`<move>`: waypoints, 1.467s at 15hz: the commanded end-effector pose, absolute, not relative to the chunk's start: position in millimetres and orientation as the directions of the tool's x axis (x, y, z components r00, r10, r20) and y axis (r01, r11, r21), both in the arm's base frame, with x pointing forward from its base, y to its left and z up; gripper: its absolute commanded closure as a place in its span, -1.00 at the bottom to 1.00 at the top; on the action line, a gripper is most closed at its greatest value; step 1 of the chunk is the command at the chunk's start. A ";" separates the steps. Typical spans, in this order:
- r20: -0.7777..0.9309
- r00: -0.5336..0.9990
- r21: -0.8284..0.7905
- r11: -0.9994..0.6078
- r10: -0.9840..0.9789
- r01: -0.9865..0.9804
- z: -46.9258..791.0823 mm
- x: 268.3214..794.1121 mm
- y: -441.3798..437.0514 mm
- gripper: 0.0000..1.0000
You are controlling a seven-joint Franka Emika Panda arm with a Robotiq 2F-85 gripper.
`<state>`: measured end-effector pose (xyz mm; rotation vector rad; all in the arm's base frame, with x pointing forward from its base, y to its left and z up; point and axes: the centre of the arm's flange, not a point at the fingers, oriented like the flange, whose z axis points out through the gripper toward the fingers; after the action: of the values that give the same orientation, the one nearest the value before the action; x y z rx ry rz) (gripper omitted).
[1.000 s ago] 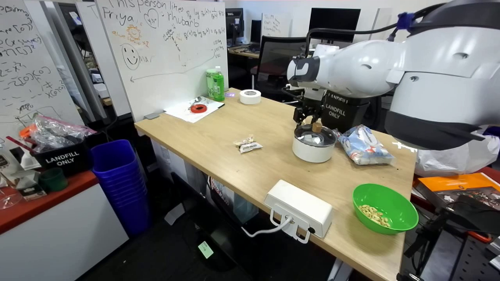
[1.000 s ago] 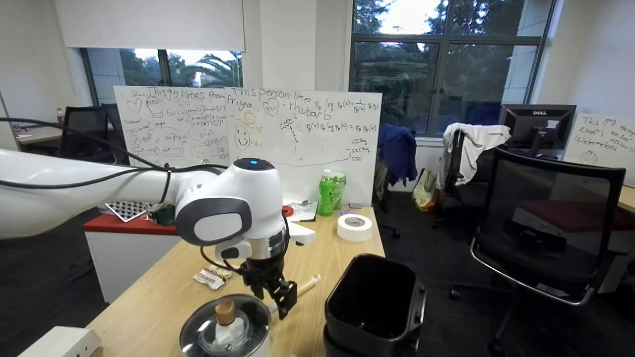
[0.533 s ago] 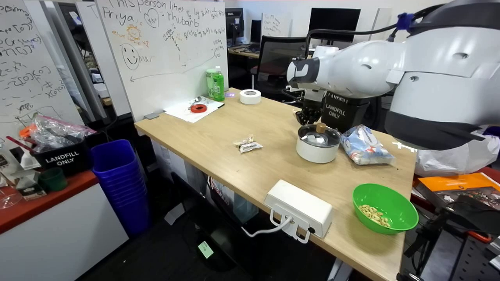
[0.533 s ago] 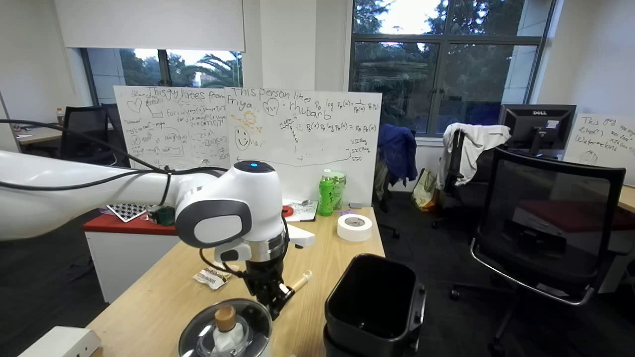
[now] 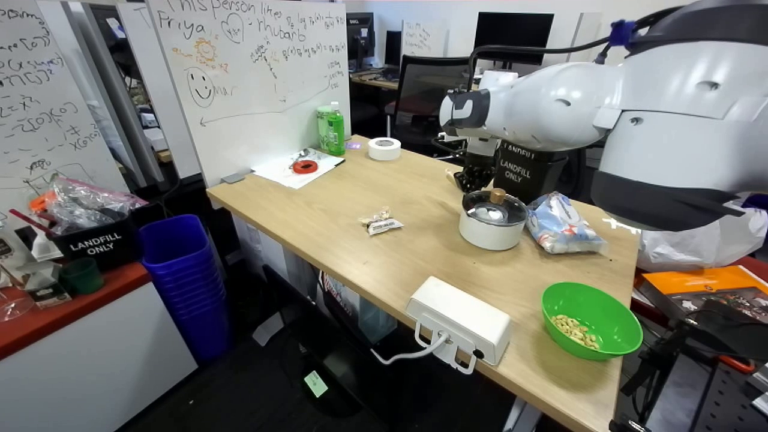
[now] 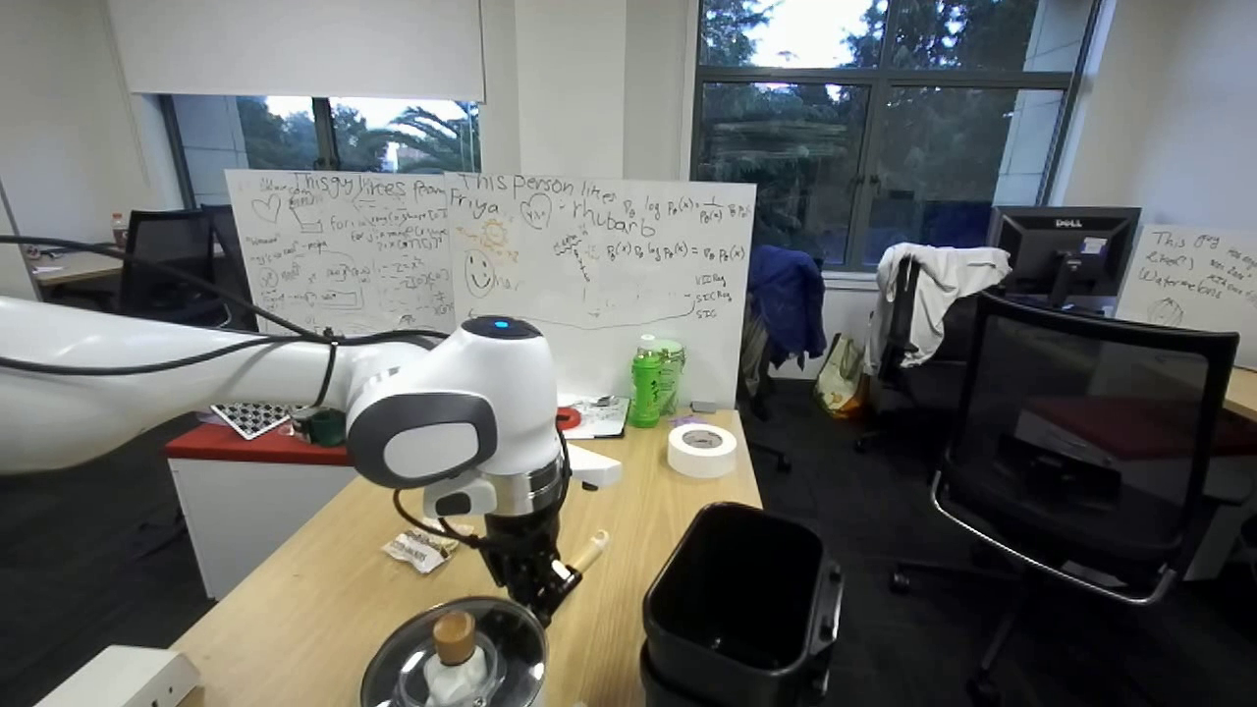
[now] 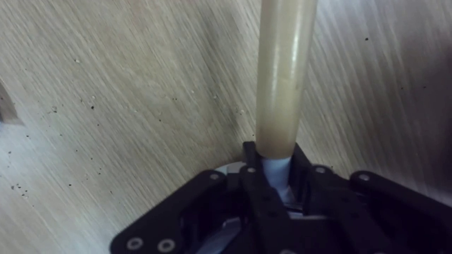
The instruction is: Move the pot forward
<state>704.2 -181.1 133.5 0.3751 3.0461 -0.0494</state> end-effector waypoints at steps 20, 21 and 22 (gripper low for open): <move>0.023 -0.997 -0.100 0.992 -0.075 -0.077 166.7 788.0 -83.5 0.88; 0.034 -0.995 -0.101 0.990 -0.094 -0.097 165.8 789.4 -80.6 0.88; 0.048 -0.992 -0.099 0.988 -0.114 -0.119 164.5 790.2 -78.2 0.88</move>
<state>763.6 -77.7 164.9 -0.0954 3.1269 -0.1684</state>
